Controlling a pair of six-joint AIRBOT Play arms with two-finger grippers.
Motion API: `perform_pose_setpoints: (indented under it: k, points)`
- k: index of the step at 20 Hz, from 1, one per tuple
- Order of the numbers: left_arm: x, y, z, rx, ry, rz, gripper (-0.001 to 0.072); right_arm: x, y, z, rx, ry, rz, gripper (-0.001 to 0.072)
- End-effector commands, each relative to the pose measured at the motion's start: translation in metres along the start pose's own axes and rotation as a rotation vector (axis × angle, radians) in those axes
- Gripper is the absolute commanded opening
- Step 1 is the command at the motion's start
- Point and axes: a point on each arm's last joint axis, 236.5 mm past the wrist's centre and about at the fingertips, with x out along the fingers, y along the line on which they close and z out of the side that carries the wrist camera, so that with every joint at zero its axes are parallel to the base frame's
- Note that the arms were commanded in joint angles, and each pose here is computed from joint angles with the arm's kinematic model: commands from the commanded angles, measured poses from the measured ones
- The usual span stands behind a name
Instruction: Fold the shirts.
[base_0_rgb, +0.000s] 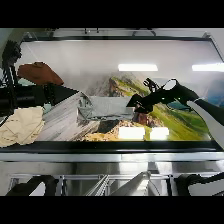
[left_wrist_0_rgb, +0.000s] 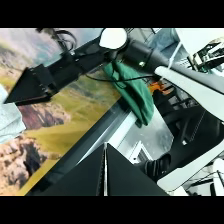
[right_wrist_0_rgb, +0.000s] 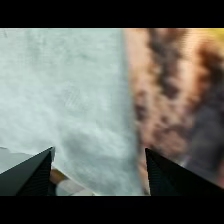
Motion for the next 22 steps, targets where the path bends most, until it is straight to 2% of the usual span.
perform_pose_setpoints:
  k: [1, 2, 3, 4, 6, 10, 12, 15, 19, 22]
  points:
    - [0.000, -0.001, 0.002, -0.001, -0.008, -0.005, 0.0013, 0.028, 0.016, 0.001, 0.008, -0.012, 0.099, 0.0648]
    - [0.000, -0.001, 0.002, -0.001, -0.008, -0.005, 0.0013, 0.032, 0.020, 0.001, 0.021, -0.011, 0.115, 0.0645]
    - [0.000, -0.001, 0.002, -0.001, -0.008, -0.004, 0.0013, 0.034, 0.024, 0.001, 0.014, -0.013, 0.129, 0.0522]
    - [0.000, -0.001, 0.002, -0.001, -0.008, -0.004, 0.0013, 0.034, 0.032, 0.000, -0.014, -0.018, 0.154, 0.0289]
    - [0.000, -0.001, 0.002, -0.001, -0.008, -0.005, 0.0013, 0.031, 0.051, 0.002, -0.035, -0.033, 0.228, 0.0018]
    - [0.000, -0.001, 0.002, -0.001, -0.008, -0.005, 0.0013, -0.022, 0.100, 0.002, -0.120, -0.076, 0.332, 0.0017]
    - [0.000, -0.001, 0.002, -0.001, -0.008, -0.005, 0.0013, -0.090, 0.119, 0.019, -0.178, -0.186, 0.338, 0.0017]
    - [0.000, 0.000, 0.002, 0.012, -0.011, -0.002, 0.0013, -0.225, 0.123, 0.064, -0.192, -0.477, 0.310, 0.0017]
    - [0.000, 0.000, 0.004, 0.016, -0.016, -0.001, 0.0013, -0.349, 0.094, 0.083, -0.136, -0.683, 0.306, 0.0017]
    - [0.000, 0.000, 0.004, 0.015, -0.016, -0.001, 0.0013, -0.432, 0.038, 0.105, -0.011, -0.905, 0.267, 0.0017]
